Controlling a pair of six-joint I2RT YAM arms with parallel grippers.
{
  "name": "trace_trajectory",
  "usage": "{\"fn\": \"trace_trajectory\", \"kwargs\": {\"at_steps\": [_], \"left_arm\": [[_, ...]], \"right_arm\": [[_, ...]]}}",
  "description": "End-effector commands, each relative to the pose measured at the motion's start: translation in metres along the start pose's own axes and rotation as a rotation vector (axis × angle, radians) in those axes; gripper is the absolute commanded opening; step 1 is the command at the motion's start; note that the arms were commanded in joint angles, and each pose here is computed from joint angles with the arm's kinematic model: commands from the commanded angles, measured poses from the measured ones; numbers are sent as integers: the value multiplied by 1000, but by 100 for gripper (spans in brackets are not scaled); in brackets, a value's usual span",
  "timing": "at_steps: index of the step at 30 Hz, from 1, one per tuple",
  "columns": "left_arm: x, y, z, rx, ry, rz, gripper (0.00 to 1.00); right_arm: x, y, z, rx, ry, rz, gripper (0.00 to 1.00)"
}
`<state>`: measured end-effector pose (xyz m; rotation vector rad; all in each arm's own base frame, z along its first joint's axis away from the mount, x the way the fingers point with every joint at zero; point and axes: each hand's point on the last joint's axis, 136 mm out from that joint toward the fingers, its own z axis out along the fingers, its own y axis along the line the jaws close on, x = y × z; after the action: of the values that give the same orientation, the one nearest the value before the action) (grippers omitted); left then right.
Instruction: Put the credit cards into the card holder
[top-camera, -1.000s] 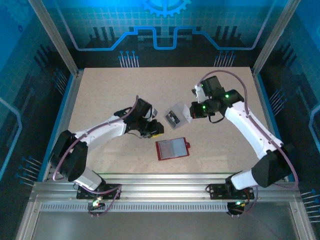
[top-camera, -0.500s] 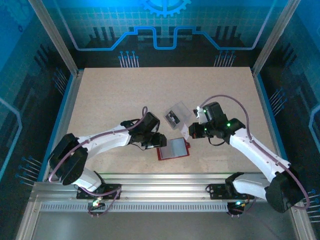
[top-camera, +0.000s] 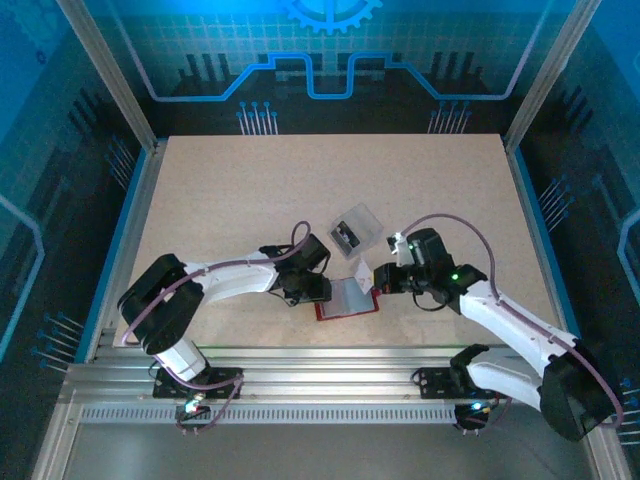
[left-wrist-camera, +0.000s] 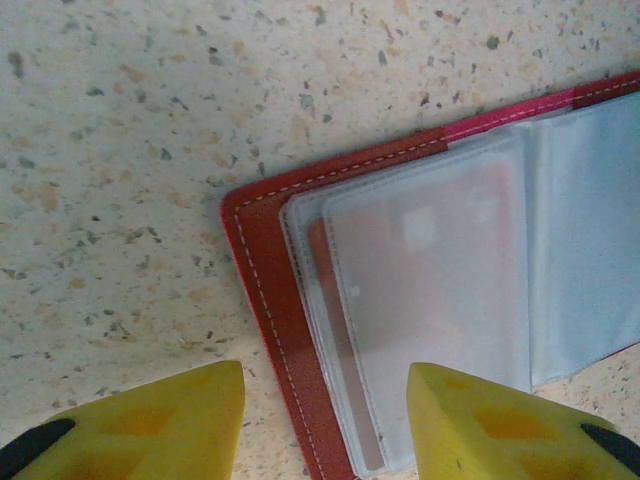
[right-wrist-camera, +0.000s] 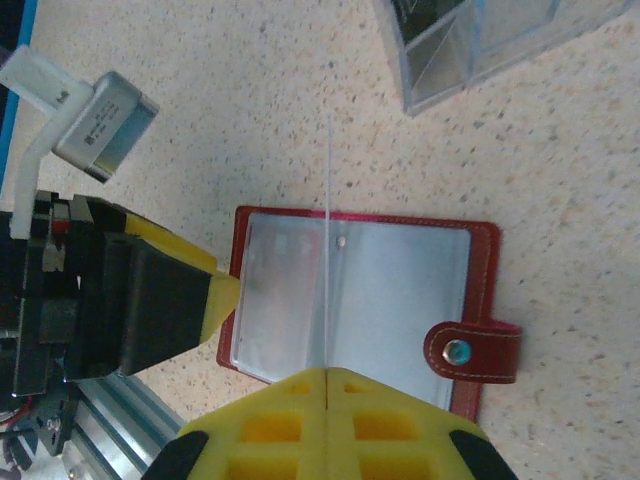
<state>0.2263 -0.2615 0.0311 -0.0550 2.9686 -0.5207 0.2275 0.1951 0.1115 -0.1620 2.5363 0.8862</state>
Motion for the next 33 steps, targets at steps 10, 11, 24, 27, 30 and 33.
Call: {"fn": "trace_trajectory", "kwargs": {"at_steps": [10,11,24,27,30,33], "left_arm": [[-2,14,24,-86,-12,-11,41],[-1,16,26,-94,-12,-14,39],[13,24,33,-105,23,-35,31],[18,26,33,-109,30,-44,30],[21,30,32,-107,29,-59,29],[24,32,31,-107,24,-75,29]], "right_arm": [[3,9,19,-100,-88,17,0],[4,7,20,-102,-102,28,0],[11,3,21,-151,-273,108,0],[10,-1,13,-141,-314,128,0],[13,-9,12,-118,-332,144,0],[15,-7,15,-134,-328,151,0]]}}
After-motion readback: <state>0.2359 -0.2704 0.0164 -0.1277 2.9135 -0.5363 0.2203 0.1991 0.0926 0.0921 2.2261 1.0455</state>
